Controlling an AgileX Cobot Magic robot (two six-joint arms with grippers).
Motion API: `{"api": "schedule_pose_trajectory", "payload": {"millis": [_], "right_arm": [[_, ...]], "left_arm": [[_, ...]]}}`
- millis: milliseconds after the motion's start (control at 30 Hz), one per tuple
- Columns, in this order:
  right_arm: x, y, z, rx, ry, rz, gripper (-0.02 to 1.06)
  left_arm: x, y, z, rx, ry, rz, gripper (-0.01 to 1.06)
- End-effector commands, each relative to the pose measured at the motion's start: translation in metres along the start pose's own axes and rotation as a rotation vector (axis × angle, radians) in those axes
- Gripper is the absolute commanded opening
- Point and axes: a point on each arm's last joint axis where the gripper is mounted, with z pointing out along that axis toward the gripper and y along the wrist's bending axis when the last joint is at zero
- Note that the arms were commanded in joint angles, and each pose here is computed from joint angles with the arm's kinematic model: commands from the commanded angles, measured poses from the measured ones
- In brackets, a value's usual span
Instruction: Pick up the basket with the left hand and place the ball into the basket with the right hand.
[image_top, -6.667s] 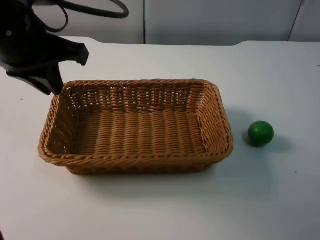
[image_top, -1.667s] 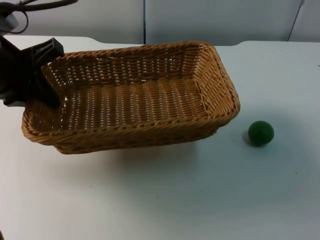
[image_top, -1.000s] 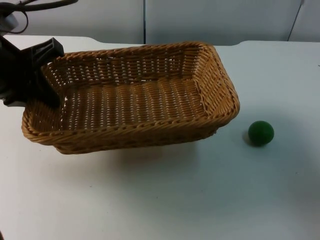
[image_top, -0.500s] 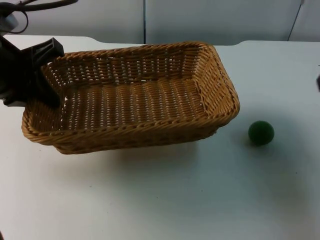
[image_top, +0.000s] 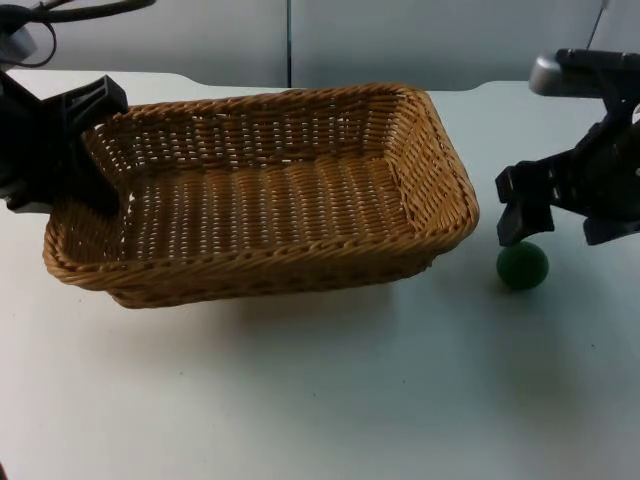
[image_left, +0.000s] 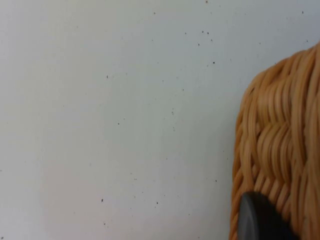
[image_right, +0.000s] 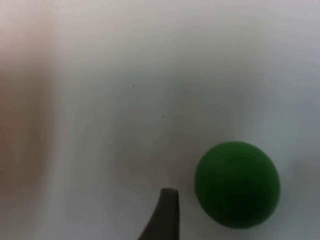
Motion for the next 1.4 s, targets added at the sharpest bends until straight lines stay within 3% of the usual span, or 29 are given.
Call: {"api": "schedule_pose_trajectory", "payload": {"millis": [0,600,700,767,800,833,900,1100,1367], "right_arm": [[-0.006,0.004,0.007,-0.007,-0.022,0.000,0.77],[0.001,0.006,0.042,0.000,0.038,0.002,0.72],[0.002,0.006,0.044,0.001,0.042,0.011,0.63],[0.001,0.006,0.043,0.002,0.035,0.000,0.40],[0.000,0.005,0.041,0.008,0.023,-0.024,0.21],[0.000,0.005,0.041,0.008,0.023,-0.024,0.21],[-0.003,0.005,0.036,0.013,0.008,-0.049,0.00],[-0.025,0.006,0.014,0.036,-0.042,-0.130,0.00],[-0.072,0.013,-0.023,0.036,-0.074,-0.113,0.00]], "left_arm": [[-0.001,-0.003,-0.005,0.023,-0.017,-0.025,0.00],[-0.007,0.000,-0.005,-0.010,-0.081,-0.025,0.00],[-0.008,0.001,-0.005,-0.018,-0.098,-0.025,0.00],[-0.010,0.001,-0.006,-0.027,-0.116,-0.025,0.00],[-0.010,0.002,-0.006,-0.029,-0.120,-0.025,0.00],[-0.010,0.002,-0.006,-0.029,-0.120,-0.025,0.00],[-0.010,0.002,-0.006,-0.029,-0.120,-0.025,0.00],[-0.011,0.002,-0.006,-0.031,-0.124,-0.025,0.00],[-0.011,0.002,-0.006,-0.032,-0.127,-0.025,0.00]]}}
